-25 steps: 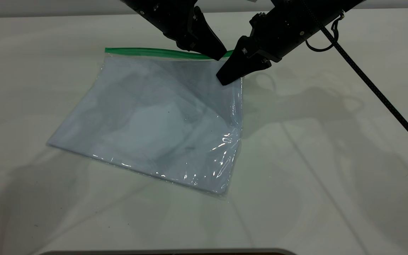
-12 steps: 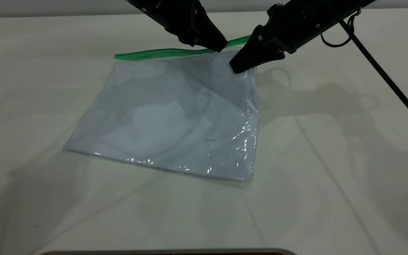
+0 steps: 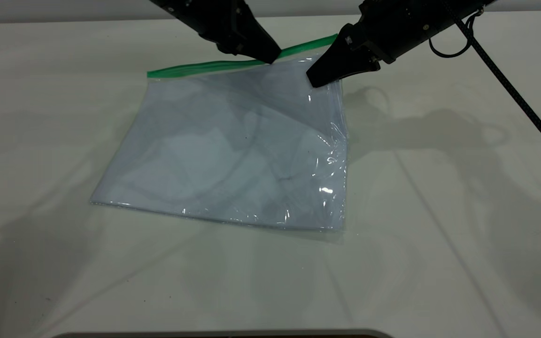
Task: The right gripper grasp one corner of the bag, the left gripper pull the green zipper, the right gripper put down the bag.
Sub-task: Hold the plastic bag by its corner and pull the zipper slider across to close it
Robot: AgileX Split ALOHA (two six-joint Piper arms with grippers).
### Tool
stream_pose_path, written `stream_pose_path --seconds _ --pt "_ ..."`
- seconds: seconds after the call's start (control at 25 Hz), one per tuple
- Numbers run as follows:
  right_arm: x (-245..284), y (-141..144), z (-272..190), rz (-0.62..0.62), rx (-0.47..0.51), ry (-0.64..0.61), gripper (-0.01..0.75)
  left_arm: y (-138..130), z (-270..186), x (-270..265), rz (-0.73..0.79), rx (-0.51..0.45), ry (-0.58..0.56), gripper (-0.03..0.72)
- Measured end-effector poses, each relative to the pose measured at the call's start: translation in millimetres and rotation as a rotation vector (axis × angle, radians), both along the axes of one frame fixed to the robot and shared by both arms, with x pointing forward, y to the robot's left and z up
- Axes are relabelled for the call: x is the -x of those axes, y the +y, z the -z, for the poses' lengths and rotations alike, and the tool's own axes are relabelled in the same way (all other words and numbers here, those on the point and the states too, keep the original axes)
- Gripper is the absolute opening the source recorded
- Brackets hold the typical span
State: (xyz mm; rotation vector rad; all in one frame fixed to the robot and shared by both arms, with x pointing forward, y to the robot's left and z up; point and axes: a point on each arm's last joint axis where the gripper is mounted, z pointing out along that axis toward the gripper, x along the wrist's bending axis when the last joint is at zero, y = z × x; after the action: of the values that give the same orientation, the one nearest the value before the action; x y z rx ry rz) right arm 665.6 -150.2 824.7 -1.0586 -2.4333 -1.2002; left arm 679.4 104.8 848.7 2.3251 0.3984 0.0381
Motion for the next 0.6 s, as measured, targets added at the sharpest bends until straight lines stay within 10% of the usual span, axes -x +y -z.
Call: stream_pose_path --seconds 0.6 --pt "-3 -1 -1 0.032 0.007 -0.015 0.037 55 4 -16 -0.052 -0.068 -0.012 0.061"
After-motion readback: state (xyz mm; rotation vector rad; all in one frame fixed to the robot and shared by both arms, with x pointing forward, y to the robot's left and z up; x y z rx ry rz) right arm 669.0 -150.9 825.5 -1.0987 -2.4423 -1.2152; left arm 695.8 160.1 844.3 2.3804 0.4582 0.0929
